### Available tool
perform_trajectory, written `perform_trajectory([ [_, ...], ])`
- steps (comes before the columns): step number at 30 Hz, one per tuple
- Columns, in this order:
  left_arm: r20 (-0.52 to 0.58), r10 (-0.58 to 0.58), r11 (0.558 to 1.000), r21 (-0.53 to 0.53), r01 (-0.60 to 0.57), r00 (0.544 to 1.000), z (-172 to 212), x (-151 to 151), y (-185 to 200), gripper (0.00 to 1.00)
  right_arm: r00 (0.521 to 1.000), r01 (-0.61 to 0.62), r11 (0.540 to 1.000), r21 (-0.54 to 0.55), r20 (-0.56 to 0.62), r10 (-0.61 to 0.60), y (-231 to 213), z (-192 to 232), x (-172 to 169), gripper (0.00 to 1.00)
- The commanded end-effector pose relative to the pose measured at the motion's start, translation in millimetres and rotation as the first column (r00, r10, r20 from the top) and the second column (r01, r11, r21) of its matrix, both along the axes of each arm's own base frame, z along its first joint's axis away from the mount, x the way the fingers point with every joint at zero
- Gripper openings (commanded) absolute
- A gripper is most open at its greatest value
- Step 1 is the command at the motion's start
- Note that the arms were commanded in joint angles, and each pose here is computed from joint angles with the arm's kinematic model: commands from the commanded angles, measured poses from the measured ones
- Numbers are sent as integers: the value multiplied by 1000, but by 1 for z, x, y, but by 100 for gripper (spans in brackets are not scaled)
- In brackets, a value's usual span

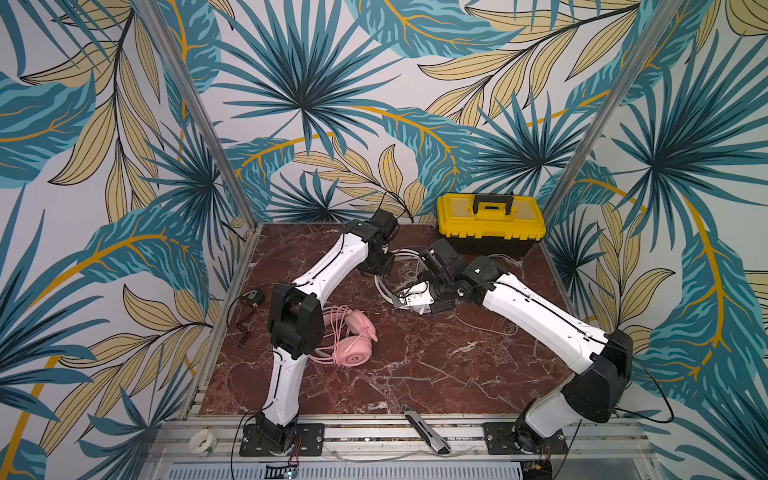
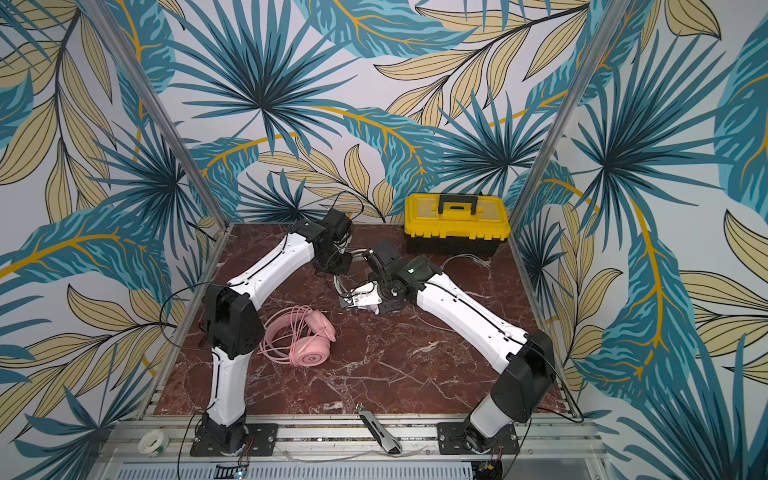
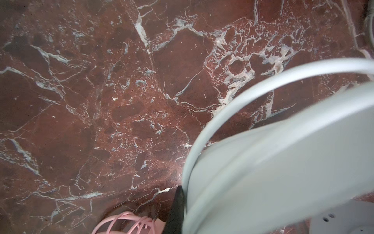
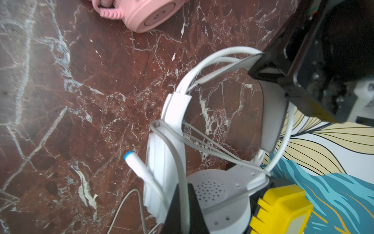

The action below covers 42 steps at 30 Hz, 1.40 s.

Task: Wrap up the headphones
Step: 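Loop the grey cable with the right gripper around the white headset band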

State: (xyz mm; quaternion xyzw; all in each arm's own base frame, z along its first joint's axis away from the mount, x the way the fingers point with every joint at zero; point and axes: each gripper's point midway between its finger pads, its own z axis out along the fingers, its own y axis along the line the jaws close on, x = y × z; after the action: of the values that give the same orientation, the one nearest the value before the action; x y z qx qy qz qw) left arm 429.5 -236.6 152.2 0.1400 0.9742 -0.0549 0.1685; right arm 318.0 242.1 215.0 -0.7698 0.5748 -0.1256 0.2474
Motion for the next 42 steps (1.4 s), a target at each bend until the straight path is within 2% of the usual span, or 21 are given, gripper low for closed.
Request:
perform_trajectory([
  [1, 26, -61, 997, -40, 62, 998, 17, -5, -8, 0, 997, -7, 996, -86, 82, 14, -8, -5, 15, 0],
  [7, 17, -123, 990, -67, 123, 992, 18, -11, -15, 0, 990, -39, 994, -100, 134, 52, -4, -11, 24, 0],
  [14, 13, -198, 977, -78, 199, 980, 19, -20, -20, 0, 978, -92, 995, -32, 184, 96, 17, -12, 40, 0],
  [24, 22, -243, 967, -69, 244, 970, 23, -27, -18, 0, 993, -52, 994, 97, 108, 41, 18, -18, 60, 6],
  [34, 19, -266, 959, -92, 267, 964, 26, -33, -21, 0, 995, 99, 955, 281, -44, -90, 17, -19, 77, 28],
  [37, 17, -274, 957, -98, 275, 961, 27, -36, -21, 0, 990, 135, 940, 315, -72, -118, 16, -19, 82, 32],
  [40, 14, -277, 956, -102, 277, 961, 26, -37, -20, 0, 984, 174, 915, 364, -102, -147, 14, -16, 87, 37],
  [42, 7, -276, 955, -110, 275, 961, 25, -38, -20, 0, 978, 203, 890, 409, -122, -168, 13, -9, 89, 45],
])
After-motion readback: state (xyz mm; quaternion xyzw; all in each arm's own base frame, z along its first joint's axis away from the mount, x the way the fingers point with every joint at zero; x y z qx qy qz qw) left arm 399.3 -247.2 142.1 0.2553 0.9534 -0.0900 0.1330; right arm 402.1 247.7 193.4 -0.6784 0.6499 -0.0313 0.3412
